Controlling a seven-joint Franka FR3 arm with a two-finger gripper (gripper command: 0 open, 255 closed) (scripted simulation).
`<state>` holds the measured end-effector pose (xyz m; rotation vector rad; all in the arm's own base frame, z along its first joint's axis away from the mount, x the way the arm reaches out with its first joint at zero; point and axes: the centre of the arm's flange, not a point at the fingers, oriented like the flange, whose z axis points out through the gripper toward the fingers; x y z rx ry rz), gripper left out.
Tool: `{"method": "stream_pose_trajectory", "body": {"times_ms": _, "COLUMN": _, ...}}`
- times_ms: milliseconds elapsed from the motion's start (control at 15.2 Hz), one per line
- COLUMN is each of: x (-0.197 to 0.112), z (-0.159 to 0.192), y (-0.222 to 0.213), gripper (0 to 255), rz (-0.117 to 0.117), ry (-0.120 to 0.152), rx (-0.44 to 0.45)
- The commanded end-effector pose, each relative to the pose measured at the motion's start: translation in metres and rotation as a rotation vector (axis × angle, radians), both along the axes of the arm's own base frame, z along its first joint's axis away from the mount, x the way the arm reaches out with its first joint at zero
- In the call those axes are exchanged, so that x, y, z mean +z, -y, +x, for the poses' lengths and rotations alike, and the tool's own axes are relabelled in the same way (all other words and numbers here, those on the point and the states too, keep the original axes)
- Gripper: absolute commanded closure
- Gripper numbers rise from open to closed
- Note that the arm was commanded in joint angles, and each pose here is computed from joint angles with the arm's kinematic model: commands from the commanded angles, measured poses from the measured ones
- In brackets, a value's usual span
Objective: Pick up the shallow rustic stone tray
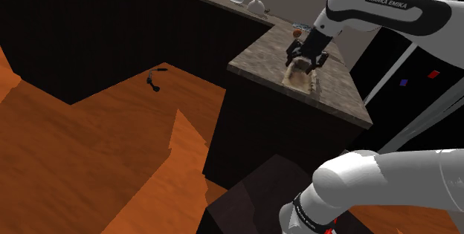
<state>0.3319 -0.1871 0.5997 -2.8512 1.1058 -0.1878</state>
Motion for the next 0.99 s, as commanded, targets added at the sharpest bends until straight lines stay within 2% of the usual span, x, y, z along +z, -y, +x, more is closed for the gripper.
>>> {"method": "stream_pose_trajectory", "body": {"times_ms": 0, "x": 0.001, "z": -0.003, "y": 0.026, "gripper": 0, "rz": 0.002, "ry": 0.001, "rx": -0.08}}
{"method": "stream_pose_trajectory", "body": {"times_ms": 528, "x": 0.004, "z": -0.038, "y": 0.115, "gripper": 0, "rz": 0.01, "ry": 0.005, "rx": -0.377}}
{"method": "stream_pose_trajectory", "body": {"times_ms": 924, "x": -0.028, "z": -0.038, "y": 0.115, "gripper": 0, "rz": 0.01, "ry": 0.005, "rx": -0.377}}
